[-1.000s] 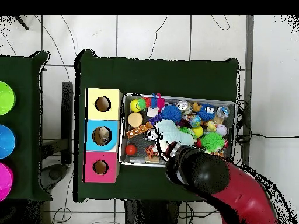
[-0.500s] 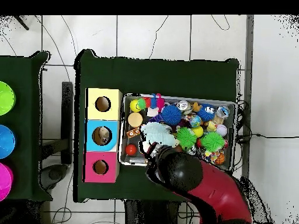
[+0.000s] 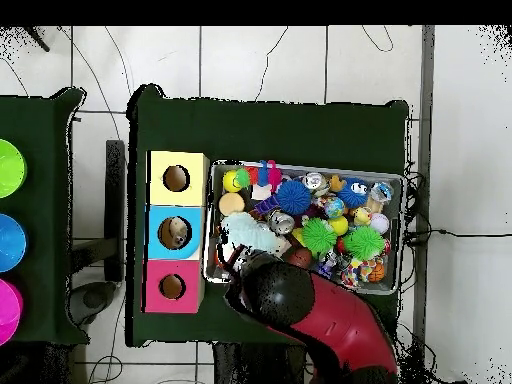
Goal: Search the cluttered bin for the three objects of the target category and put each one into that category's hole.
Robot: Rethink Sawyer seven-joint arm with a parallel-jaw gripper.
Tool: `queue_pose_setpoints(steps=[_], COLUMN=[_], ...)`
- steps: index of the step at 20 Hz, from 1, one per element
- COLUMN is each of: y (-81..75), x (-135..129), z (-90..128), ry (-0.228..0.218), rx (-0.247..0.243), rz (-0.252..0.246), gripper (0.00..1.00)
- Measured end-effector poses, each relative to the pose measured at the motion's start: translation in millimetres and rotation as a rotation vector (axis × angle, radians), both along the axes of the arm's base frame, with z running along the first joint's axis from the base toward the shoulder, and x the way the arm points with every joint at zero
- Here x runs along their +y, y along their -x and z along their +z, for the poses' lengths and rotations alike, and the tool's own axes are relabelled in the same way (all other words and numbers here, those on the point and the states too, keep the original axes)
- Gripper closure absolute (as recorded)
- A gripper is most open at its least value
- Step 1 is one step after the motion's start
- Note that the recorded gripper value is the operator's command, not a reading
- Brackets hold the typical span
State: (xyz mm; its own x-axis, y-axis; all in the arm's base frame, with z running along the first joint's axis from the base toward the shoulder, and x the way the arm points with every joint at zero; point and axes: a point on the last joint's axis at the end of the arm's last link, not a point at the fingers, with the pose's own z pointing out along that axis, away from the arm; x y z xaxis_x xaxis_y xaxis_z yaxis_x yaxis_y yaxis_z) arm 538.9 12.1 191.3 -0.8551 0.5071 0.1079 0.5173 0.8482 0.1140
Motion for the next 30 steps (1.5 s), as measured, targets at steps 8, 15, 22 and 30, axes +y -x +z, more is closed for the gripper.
queue_pose_setpoints(steps=[8,15,22,30], y=[-7.8,-6.6,-3.7,-1.4], x=[-12,-27,-19,5], z=[-33,-73,-106,-124], ry=[0.053,0.081,0.075,0.053], rx=[-0.070,-0.086,-0.098,-0.111], rz=[-0.032,-0.066,-0.065,-0.040], gripper=[1.00,1.00,1.00,1.00])
